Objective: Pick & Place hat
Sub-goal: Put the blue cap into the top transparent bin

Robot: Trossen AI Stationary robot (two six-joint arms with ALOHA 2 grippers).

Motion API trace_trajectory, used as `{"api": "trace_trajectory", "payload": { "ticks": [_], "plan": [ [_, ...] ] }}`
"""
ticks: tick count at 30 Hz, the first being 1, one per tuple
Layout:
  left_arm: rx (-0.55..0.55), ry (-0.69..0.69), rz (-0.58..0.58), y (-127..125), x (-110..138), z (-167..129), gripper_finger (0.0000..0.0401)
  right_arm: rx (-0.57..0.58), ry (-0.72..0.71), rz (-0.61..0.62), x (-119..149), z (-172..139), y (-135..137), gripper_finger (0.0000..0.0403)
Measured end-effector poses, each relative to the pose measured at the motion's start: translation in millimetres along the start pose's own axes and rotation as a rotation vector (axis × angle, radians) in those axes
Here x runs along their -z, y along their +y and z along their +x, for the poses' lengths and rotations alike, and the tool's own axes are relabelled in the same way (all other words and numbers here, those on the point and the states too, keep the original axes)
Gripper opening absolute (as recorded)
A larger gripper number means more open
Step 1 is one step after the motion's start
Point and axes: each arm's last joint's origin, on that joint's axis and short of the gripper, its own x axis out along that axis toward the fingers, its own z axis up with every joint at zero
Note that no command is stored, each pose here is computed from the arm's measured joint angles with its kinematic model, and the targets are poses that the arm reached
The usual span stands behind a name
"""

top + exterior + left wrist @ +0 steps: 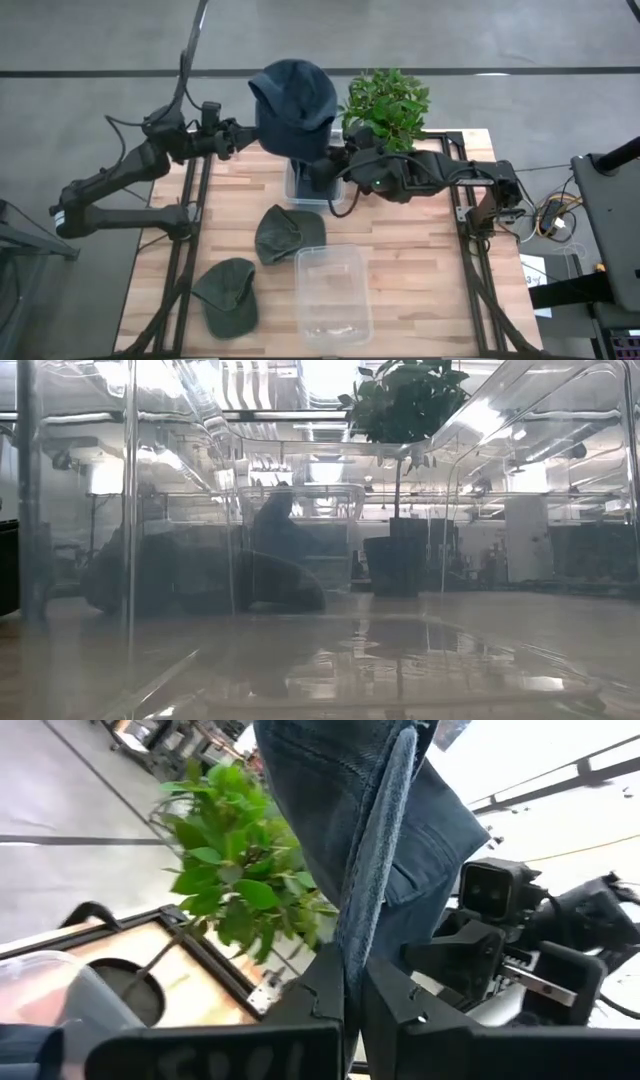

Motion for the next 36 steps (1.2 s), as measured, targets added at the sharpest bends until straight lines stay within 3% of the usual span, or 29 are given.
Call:
{"api": "trace_trajectory", "payload": {
  "ticks": [8, 15, 20, 25, 34, 36],
  "plan": [
    [0.035, -0.043, 0.018, -25, -17, -25, 0.0007, -0.092, -0.02, -0.078, 1, -14, 14, 0.0135],
    [-0.184, -0.044, 0.118, -34, -25, -48, 0.0006, -0.16, -0.033, -0.242, 3, -43, 29, 0.0215],
    [-0.297, -0.012, 0.146, -28, -22, -47, 0.0006, -0.135, -0.084, -0.271, 4, -58, 34, 0.0227],
    [-0.405, 0.074, 0.134, -4, -6, -29, 0.0006, -0.14, -0.106, -0.279, 1, -63, 37, 0.0224],
    [-0.628, 0.226, -0.041, 61, 41, 13, 0.0006, -0.213, -0.186, -0.368, -6, -73, 48, 0.0224],
    [-0.62, 0.206, -0.069, 64, 42, 20, 0.0006, -0.214, -0.191, -0.391, -6, -74, 48, 0.0224]
  ]
}}
